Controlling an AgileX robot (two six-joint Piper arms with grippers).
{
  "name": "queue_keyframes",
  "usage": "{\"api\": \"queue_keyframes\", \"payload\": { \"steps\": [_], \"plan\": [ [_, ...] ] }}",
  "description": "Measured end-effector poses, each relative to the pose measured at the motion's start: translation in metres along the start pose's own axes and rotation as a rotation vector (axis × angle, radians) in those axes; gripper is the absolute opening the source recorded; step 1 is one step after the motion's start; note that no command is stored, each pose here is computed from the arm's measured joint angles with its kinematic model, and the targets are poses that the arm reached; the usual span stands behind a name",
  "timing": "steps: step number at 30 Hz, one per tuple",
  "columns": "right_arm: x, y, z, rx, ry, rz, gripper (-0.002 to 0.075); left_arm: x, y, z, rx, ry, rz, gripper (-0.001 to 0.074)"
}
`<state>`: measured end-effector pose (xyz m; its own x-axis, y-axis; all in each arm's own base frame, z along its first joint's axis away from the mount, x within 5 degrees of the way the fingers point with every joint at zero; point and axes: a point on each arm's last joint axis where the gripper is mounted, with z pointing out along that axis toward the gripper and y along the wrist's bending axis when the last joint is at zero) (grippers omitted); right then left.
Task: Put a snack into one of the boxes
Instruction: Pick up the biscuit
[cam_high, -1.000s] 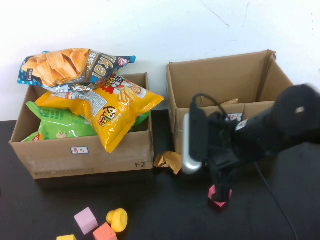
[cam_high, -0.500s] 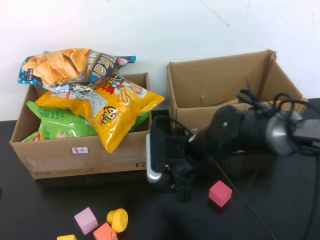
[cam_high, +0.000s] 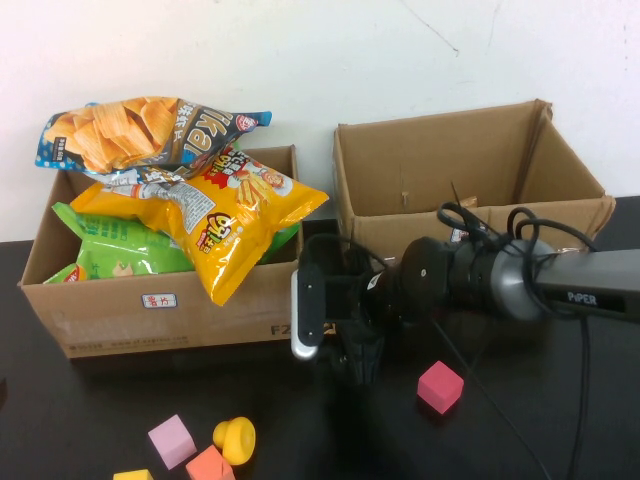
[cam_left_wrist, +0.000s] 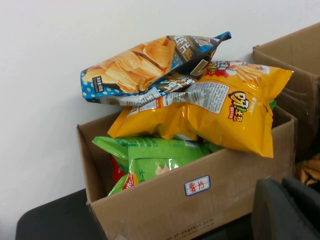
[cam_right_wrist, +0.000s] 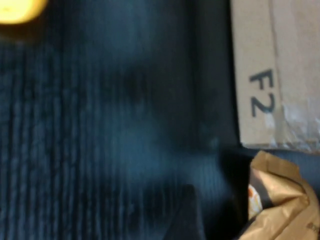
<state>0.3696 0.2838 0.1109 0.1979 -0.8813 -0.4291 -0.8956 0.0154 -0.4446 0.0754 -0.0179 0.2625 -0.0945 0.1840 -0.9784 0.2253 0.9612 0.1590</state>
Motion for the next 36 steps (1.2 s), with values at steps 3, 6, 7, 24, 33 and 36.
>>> {"api": "queue_keyframes", "payload": {
  "steps": [3, 6, 7, 24, 33, 36],
  "plan": [
    [0.003, 0.000, 0.005, 0.022, 0.006, 0.043, 0.0580, 0.000, 0.000, 0.000, 0.000, 0.000, 0.000, -0.0002],
    [0.005, -0.003, 0.010, 0.058, 0.007, 0.119, 0.0580, 0.000, 0.000, 0.000, 0.000, 0.000, 0.000, -0.0002],
    [0.006, -0.004, 0.010, 0.068, 0.007, 0.142, 0.0580, 0.000, 0.000, 0.000, 0.000, 0.000, 0.000, -0.0002],
    [0.025, 0.004, 0.038, 0.020, 0.040, 0.267, 0.0561, 0.000, 0.000, 0.000, 0.000, 0.000, 0.000, -0.0002],
    [0.027, -0.002, 0.040, 0.098, 0.036, 0.254, 0.0545, 0.000, 0.000, 0.000, 0.002, 0.002, 0.000, -0.0002],
    [0.027, -0.003, 0.040, 0.111, 0.036, 0.236, 0.0545, 0.000, 0.000, 0.000, 0.002, 0.002, 0.000, -0.0002]
  ]
}}
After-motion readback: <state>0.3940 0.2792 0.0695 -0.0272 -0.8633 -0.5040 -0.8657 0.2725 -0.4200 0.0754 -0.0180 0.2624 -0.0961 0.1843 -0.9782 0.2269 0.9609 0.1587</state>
